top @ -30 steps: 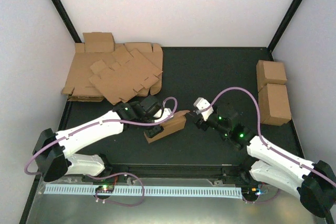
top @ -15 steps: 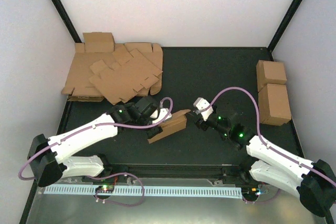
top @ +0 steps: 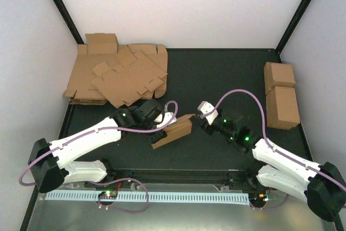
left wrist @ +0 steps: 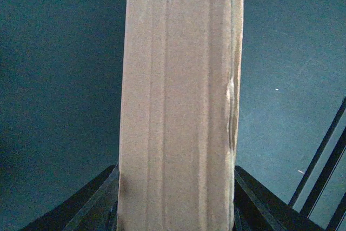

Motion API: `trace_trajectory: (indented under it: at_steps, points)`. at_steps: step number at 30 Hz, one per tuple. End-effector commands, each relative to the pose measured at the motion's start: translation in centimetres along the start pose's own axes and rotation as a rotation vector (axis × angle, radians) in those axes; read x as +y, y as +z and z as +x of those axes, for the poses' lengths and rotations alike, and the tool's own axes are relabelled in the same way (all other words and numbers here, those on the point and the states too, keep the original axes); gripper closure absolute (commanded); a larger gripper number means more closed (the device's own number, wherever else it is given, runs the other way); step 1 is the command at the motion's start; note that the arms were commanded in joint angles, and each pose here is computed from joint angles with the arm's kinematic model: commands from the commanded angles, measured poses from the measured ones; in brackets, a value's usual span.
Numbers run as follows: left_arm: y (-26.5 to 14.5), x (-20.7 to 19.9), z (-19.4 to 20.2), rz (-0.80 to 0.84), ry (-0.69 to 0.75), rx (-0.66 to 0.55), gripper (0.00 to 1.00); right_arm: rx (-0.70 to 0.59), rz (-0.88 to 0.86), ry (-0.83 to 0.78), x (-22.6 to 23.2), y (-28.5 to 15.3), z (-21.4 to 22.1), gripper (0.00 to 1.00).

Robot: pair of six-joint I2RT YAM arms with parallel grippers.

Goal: Fold the paper box

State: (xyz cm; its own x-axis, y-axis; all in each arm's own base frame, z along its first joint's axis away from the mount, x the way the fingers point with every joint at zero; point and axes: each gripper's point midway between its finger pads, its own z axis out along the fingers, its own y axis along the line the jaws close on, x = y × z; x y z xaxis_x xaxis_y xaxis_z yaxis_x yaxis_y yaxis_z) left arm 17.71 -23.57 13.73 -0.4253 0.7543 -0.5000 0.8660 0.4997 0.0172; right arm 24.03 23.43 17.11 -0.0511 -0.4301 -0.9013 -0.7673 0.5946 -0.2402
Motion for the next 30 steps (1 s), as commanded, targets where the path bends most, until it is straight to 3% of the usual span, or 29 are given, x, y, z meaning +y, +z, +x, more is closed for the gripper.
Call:
trace_trajectory:
  at_steps: [1, 18, 30]
  points:
    - [-1.0, -0.3, -1.2, 0.015, 0.018, -0.063, 0.49, -0.024, -0.027, -0.028, 0.5, 0.0, -0.2, 0.47]
    - [-1.1, 0.1, -1.1, -0.007, 0.012, -0.067, 0.5, -0.056, -0.089, -0.006, 1.9, -1.0, -0.1, 0.41]
    - [-1.4, -0.8, -1.4, 0.041, 0.029, -0.087, 0.51, -0.056, -0.074, -0.048, 1.2, 0.4, -1.2, 0.56]
